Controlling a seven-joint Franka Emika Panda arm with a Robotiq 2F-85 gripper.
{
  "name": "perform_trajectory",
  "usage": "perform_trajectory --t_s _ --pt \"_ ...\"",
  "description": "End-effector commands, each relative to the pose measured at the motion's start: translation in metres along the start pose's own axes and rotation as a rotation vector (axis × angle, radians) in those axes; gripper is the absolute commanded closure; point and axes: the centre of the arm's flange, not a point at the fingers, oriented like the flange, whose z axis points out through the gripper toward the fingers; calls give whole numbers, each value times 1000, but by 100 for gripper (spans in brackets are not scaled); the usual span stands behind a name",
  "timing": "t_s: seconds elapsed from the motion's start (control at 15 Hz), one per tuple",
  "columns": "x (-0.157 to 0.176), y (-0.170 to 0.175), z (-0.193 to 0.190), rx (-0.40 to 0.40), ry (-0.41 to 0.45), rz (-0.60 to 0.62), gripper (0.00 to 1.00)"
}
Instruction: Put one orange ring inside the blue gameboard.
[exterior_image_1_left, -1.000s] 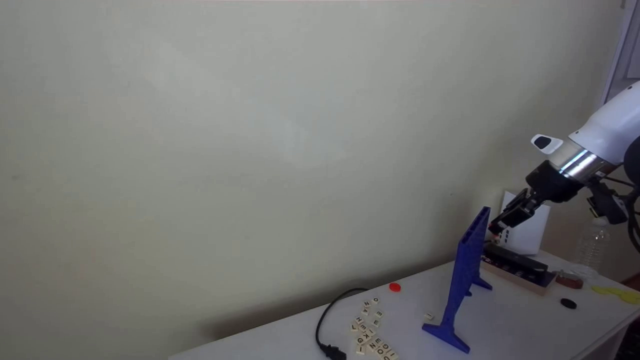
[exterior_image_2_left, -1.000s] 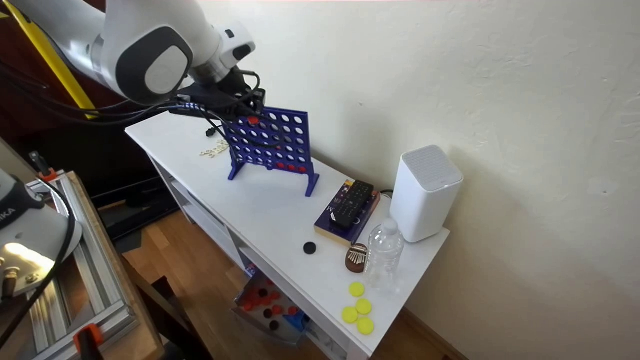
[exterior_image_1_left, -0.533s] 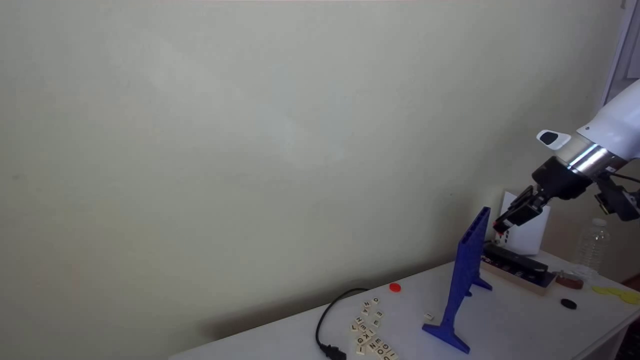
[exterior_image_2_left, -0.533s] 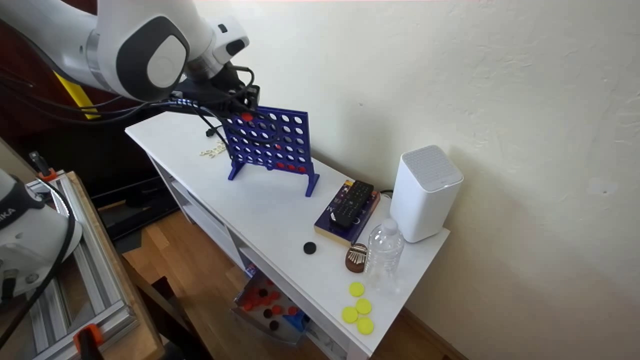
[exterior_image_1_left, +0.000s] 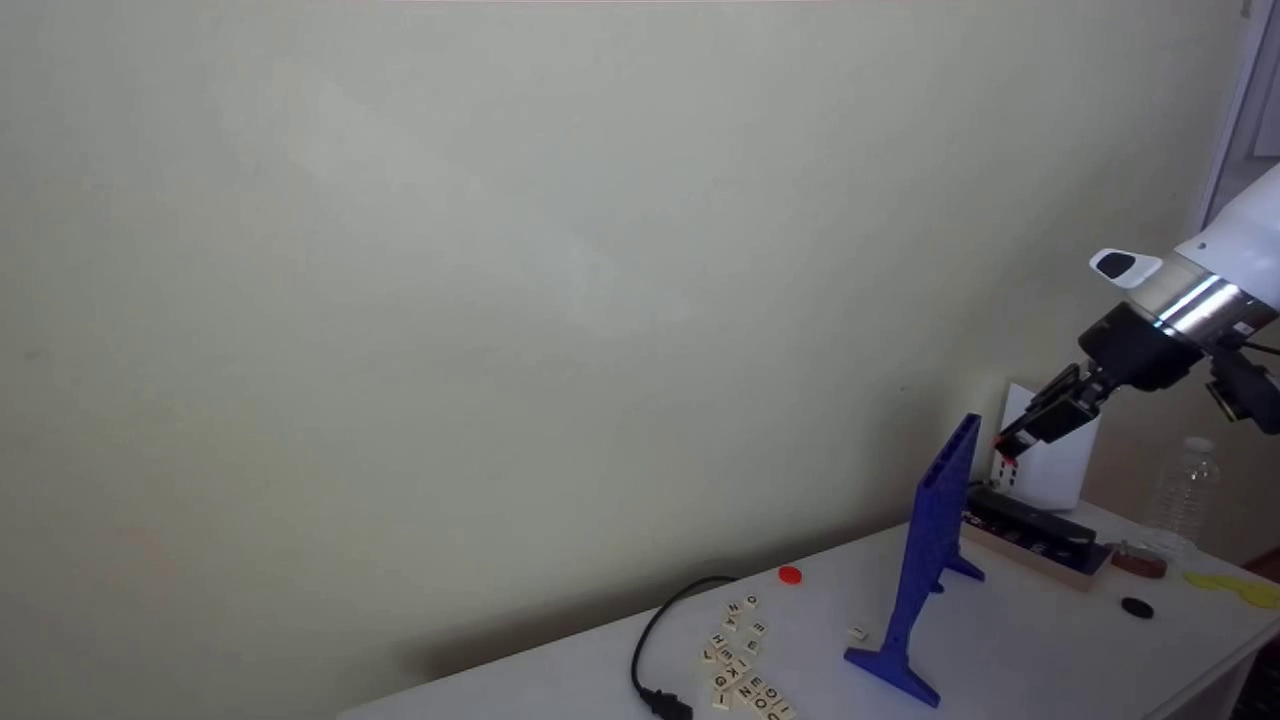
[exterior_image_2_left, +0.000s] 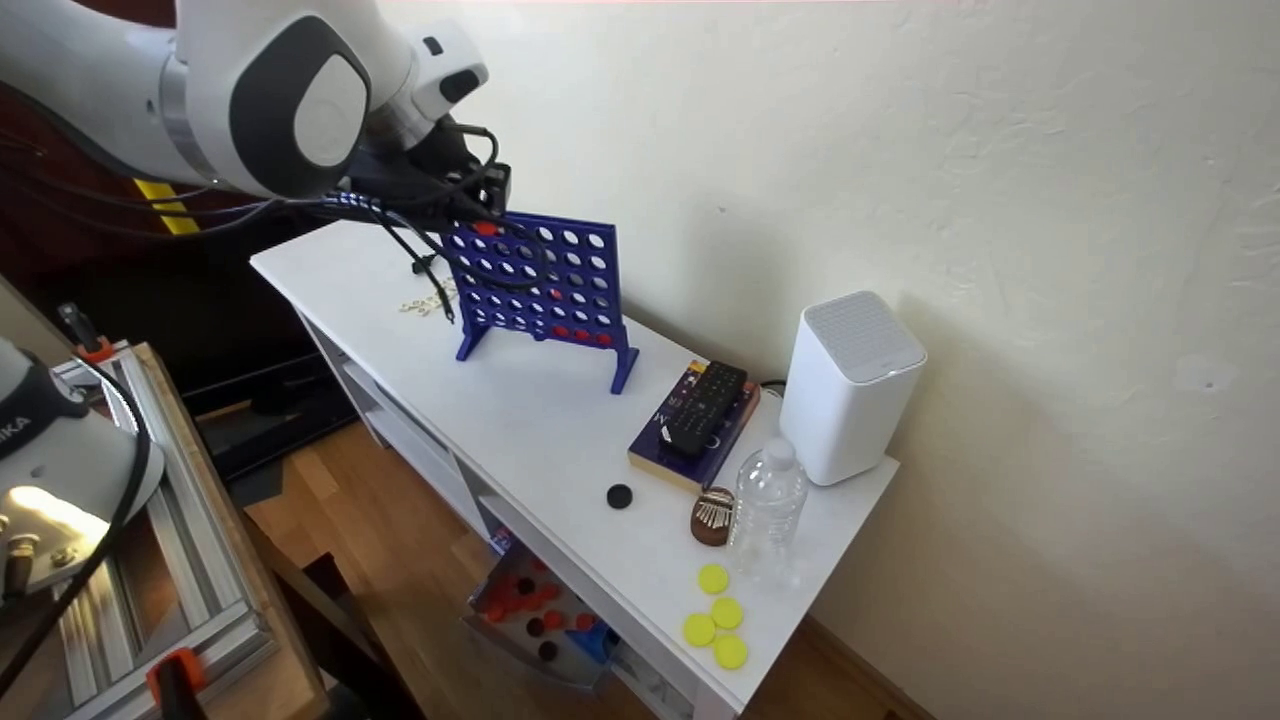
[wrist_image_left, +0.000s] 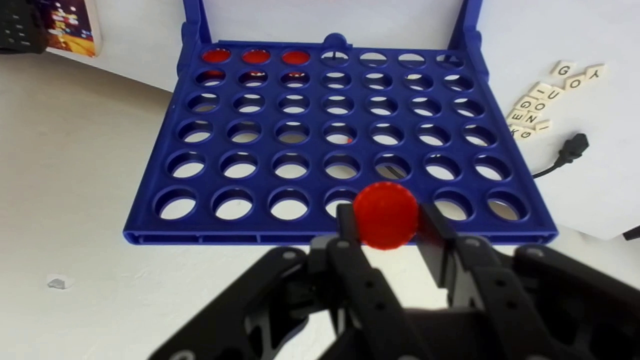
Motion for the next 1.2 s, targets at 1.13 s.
perform_trajectory --t_s 1.13 --pt "6 5 -7 52 98 83 90"
